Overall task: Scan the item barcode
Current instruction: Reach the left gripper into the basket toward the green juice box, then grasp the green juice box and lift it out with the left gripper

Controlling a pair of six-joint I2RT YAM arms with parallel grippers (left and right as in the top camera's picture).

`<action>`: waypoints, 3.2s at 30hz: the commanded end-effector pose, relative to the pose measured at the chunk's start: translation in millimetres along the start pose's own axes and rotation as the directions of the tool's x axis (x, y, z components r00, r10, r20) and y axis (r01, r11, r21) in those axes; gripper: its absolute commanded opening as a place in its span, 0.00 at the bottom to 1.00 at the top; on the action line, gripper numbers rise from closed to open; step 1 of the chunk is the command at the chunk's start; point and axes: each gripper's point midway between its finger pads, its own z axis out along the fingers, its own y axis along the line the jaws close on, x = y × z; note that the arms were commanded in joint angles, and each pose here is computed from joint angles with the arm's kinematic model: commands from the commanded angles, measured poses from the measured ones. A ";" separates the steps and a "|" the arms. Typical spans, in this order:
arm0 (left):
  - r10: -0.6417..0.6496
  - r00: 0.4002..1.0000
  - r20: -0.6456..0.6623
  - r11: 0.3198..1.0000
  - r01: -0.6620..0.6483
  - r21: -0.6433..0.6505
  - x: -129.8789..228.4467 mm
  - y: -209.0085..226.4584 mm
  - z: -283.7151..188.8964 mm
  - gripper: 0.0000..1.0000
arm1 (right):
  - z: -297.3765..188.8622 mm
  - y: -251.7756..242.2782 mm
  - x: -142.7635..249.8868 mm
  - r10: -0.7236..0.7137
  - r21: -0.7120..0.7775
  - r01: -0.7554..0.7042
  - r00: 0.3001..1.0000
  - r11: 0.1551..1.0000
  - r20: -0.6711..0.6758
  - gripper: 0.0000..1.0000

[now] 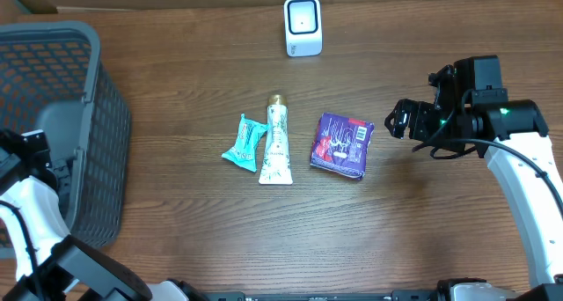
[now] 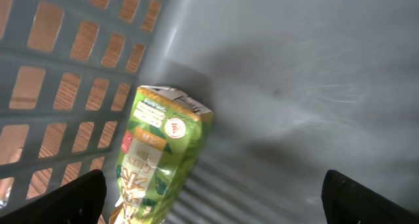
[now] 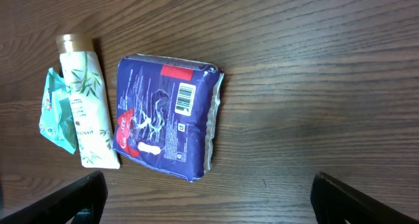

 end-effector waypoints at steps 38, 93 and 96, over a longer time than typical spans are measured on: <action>0.026 0.999 0.023 0.999 -0.027 0.028 25.7 49.1 51.4 0.87 | 0.9 -12.9 19.2 0.024 0.069 -0.019 0.997 0.997 -0.070 1.00; -0.306 0.787 0.536 0.916 0.088 0.392 -148.7 -69.9 -317.1 0.04 | 1.7 -6.3 12.6 0.018 0.034 -0.016 0.999 0.999 -0.047 1.00; -0.245 0.843 0.479 0.889 -0.001 0.457 -121.1 -112.5 -330.2 0.04 | 1.7 -6.3 12.7 0.018 0.034 -0.016 0.999 0.999 -0.047 1.00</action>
